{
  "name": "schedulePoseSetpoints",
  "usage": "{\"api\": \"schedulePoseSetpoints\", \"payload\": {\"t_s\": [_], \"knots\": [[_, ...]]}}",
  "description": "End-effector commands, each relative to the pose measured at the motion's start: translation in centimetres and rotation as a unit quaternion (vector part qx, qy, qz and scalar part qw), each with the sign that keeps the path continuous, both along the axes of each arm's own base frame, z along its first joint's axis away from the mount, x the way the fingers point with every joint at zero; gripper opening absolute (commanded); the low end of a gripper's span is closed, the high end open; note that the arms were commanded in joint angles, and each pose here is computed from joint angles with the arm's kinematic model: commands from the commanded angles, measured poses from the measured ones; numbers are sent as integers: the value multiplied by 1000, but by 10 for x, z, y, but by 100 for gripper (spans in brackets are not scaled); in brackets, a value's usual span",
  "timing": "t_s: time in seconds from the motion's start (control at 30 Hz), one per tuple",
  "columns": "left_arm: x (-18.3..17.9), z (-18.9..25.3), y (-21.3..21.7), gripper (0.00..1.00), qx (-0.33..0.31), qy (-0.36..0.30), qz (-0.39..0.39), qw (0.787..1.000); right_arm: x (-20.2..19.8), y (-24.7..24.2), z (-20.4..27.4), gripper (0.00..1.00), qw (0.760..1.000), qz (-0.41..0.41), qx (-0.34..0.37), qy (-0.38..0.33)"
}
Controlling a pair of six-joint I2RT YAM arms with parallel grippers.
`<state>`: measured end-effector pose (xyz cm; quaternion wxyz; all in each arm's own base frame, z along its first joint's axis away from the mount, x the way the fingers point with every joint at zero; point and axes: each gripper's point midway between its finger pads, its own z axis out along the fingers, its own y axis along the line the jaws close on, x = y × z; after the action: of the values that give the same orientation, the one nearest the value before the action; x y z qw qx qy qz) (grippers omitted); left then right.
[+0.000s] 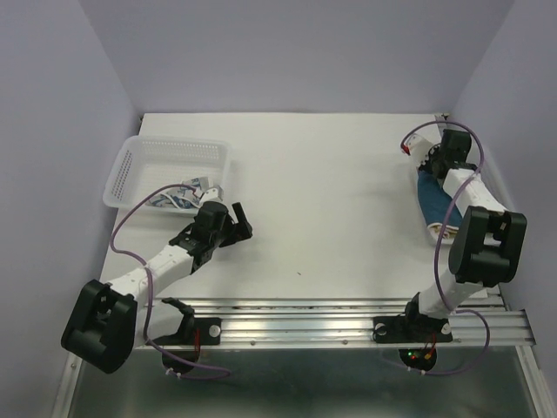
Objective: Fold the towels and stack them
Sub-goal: Neatly place the folded towel into the bin
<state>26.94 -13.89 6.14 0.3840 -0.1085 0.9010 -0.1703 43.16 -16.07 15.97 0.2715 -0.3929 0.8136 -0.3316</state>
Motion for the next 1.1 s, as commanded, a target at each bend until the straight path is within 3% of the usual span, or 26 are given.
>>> {"api": "schedulePoseSetpoints", "payload": {"t_s": [0.0, 0.23, 0.7, 0.87, 0.93, 0.97, 1.07], "knots": [[9, 6, 2, 99, 6, -16, 7, 1000, 25, -15, 29, 8, 998, 1, -32, -47], [11, 1, 4, 99, 11, -6, 9, 1000, 33, -24, 18, 17, 998, -9, -45, -30], [10, 2, 5, 99, 9, -6, 12, 1000, 49, -40, 10, 21, 998, 2, -57, -39], [11, 3, 4, 99, 8, -6, 12, 1000, 54, -36, 10, 55, 998, 7, -41, -48], [11, 3, 3, 99, 6, -4, 11, 1000, 54, -35, 16, 95, 997, 7, -37, -63], [10, 4, 2, 99, 5, -4, 9, 1000, 54, -33, 19, 100, 997, 10, -36, -68], [11, 8, 1, 99, -2, -9, 9, 1000, 52, -29, 36, 100, 996, 15, -29, -89]]}}
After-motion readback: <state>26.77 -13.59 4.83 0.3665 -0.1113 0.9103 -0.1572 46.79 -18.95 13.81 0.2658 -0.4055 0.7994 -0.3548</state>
